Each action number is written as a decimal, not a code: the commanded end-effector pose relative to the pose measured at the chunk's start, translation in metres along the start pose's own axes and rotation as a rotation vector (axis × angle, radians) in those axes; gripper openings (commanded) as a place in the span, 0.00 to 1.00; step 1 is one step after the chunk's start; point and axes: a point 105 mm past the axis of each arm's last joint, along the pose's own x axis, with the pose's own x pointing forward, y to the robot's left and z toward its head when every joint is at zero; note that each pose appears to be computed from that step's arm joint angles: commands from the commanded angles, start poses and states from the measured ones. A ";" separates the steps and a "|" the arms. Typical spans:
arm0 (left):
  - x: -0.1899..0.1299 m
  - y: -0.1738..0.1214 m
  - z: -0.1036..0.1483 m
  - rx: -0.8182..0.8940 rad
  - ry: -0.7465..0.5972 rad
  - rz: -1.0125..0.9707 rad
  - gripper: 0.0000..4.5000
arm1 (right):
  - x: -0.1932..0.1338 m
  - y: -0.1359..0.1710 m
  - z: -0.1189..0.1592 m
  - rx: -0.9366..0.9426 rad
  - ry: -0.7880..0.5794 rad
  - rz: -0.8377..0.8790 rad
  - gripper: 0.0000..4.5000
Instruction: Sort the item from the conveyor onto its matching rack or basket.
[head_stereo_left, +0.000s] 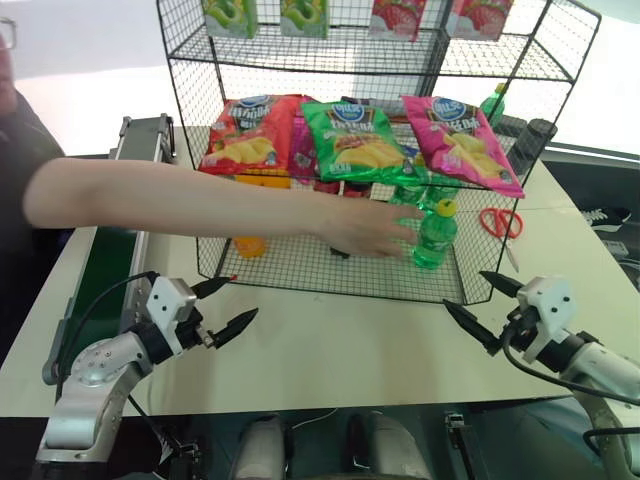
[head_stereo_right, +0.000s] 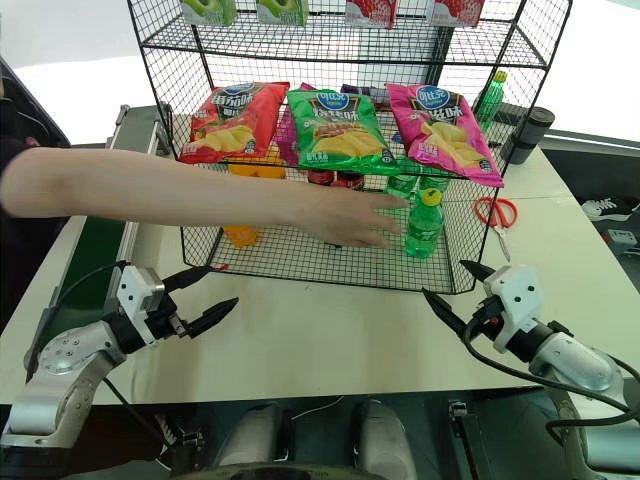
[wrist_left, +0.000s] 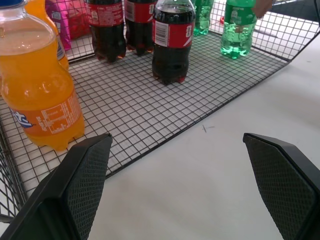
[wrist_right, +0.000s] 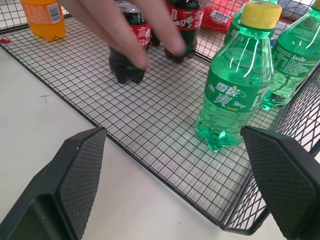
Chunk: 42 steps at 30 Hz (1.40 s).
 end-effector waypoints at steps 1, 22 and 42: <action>0.002 0.001 0.008 0.039 -0.023 0.003 1.00 | 0.000 -0.003 0.007 -0.025 -0.021 -0.007 0.99; 0.001 0.001 0.004 0.037 -0.011 0.013 1.00 | 0.003 0.002 0.004 -0.017 -0.025 -0.005 0.99; 0.006 0.000 0.006 0.032 -0.025 0.017 1.00 | 0.012 0.005 0.013 -0.021 -0.046 0.004 0.99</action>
